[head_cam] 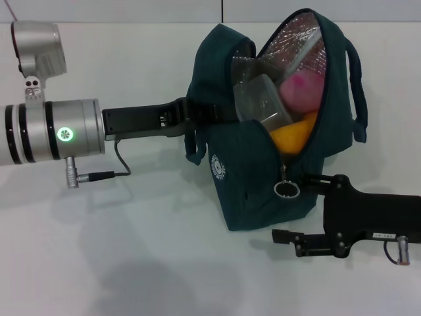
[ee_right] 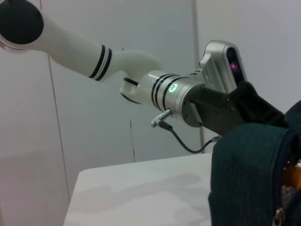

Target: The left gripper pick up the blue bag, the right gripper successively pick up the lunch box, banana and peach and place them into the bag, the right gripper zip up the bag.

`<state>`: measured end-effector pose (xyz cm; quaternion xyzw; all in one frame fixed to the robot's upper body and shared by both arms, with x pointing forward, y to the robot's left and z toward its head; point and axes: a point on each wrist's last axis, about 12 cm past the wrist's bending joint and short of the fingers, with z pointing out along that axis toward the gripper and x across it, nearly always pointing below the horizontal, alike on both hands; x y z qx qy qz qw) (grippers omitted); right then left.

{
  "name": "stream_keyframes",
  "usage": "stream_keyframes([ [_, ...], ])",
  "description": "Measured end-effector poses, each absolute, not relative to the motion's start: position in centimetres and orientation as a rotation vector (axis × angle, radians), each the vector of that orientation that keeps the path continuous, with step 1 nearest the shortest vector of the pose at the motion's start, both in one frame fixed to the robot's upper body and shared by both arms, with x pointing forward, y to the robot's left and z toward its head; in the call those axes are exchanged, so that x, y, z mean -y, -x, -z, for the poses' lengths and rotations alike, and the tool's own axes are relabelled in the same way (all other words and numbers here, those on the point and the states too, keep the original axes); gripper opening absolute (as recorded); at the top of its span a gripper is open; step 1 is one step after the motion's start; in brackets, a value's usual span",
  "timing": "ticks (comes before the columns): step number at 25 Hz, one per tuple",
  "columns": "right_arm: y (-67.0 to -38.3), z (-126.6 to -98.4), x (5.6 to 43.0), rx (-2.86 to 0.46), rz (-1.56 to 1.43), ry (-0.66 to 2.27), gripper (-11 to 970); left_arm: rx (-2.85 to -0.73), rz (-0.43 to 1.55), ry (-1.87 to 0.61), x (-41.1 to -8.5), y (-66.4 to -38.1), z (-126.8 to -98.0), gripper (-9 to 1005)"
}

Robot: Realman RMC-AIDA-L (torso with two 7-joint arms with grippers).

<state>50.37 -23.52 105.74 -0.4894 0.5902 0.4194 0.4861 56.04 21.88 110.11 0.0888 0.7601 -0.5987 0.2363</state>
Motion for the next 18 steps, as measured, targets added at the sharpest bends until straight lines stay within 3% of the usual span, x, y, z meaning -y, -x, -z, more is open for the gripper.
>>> stream_keyframes([
  [9, -50.51, -105.8, 23.77, -1.44, -1.006, 1.166, 715, -2.085, 1.643, -0.24, -21.96, -55.93, -110.04, 38],
  [15, -50.53, -105.84, 24.16, -1.443, -0.993, 1.14, 486, -2.086, 1.644, -0.239, -22.0, -55.9, -110.0, 37],
  [18, -50.53, -105.9, 24.33, -1.442, -0.988, 1.124, 443, -2.086, 1.644, -0.239, -22.0, -55.89, -110.0, 38],
])
